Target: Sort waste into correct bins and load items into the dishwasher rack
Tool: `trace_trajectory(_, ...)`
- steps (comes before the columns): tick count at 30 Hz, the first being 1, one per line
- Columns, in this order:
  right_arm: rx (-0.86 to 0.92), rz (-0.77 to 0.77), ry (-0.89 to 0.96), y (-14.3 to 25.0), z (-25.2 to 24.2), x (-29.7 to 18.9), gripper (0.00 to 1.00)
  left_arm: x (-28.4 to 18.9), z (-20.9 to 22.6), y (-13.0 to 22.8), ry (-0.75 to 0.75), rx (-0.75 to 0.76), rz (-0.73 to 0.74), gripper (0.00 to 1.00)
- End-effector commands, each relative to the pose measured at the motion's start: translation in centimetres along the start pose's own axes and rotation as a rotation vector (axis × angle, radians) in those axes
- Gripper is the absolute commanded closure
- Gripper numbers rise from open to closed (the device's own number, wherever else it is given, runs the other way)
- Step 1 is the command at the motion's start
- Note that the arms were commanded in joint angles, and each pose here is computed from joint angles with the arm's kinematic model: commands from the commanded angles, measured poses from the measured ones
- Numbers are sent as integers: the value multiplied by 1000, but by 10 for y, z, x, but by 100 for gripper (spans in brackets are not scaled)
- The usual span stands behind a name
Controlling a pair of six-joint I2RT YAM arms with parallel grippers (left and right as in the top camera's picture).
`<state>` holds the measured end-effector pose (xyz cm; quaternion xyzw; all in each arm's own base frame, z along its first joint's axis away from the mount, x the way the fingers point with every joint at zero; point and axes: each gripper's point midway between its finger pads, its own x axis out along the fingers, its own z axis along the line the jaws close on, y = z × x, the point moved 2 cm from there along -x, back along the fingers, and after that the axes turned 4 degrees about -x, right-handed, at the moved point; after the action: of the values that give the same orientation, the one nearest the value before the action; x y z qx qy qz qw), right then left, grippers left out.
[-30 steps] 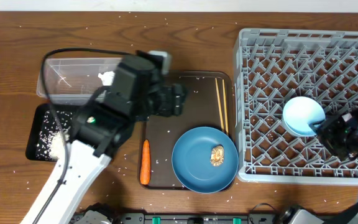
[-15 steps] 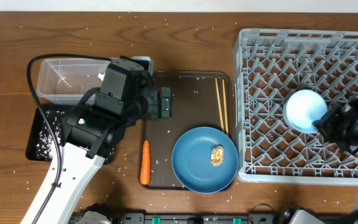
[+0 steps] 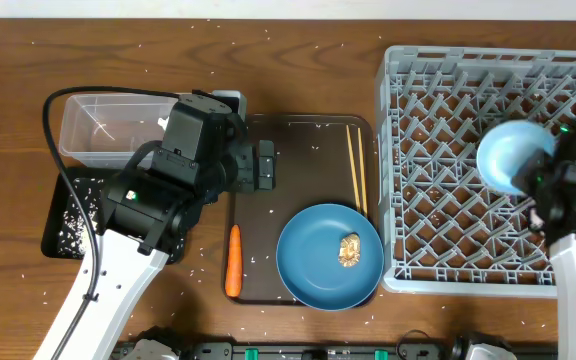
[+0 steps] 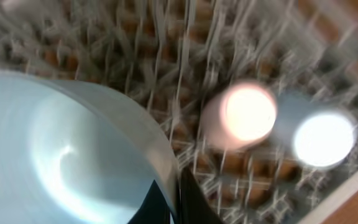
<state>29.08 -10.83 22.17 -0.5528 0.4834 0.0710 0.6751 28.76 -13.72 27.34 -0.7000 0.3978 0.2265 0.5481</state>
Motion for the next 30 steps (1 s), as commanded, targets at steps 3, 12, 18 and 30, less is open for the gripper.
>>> trace_trajectory(3,-298,-296,282,-57,8,-26,99,-1,4,-2,-21,10,-10,2)
trace_trajectory(12,-438,-306,755,-74,2,-13,99,-1,4,-2,-21,10,-10,2)
trace_trajectory(18,-519,-228,975,-68,7,19,99,-1,4,-2,-21,10,-10,2)
trace_trajectory(30,-748,-149,952,-70,31,51,99,-1,4,-2,-21,10,-10,2)
